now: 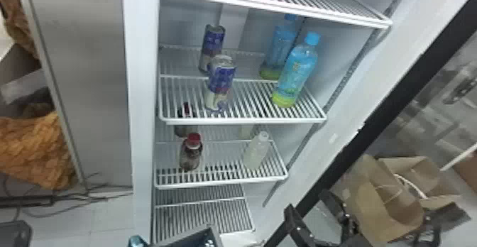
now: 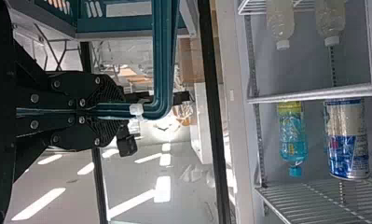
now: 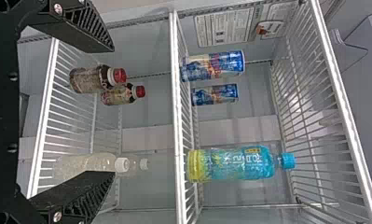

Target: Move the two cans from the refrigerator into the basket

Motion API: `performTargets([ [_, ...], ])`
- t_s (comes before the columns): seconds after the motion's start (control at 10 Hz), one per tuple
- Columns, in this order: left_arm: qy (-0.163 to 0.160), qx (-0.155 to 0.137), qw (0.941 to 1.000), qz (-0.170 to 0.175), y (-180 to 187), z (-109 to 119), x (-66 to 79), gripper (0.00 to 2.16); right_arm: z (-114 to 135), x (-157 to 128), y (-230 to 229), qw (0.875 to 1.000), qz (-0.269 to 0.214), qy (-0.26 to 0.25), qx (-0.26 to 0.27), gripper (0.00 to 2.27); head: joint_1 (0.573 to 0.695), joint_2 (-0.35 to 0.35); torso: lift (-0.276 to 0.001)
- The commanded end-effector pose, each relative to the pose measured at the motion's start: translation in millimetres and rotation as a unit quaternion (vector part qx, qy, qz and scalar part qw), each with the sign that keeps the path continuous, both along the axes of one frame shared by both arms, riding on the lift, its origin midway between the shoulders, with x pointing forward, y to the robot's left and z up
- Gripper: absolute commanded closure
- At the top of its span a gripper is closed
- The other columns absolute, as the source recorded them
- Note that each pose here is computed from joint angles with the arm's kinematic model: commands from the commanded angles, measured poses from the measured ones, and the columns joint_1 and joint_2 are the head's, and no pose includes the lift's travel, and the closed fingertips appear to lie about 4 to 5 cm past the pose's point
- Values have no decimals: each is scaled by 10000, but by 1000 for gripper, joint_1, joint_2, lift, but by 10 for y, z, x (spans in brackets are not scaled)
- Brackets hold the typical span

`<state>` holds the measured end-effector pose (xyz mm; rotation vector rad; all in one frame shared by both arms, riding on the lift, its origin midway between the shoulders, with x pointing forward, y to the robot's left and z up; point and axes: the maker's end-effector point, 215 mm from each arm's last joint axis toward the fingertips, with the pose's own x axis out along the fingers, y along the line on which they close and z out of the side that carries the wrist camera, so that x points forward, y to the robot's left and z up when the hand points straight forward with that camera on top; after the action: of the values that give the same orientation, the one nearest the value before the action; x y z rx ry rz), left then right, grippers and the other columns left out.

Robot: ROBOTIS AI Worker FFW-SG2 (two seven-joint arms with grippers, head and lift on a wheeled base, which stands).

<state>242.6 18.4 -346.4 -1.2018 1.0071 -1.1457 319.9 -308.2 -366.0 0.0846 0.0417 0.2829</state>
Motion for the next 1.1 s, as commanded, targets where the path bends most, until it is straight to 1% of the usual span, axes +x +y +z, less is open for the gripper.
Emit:
performTargets([
  [0.0,13,9,10000,-31,0,-5,-17,1197,46,9,10,10000,11,-43,-2,101,695,-350,-35],
  [0.4,2,21,10000,-42,-3,-4,-14,1197,358,205,207,9995,253,-147,-108,101,695,-350,-35],
  [1.0,-72,35,9999,-102,-49,27,23,1197,618,578,337,9984,298,-482,-50,101,695,-350,-35],
])
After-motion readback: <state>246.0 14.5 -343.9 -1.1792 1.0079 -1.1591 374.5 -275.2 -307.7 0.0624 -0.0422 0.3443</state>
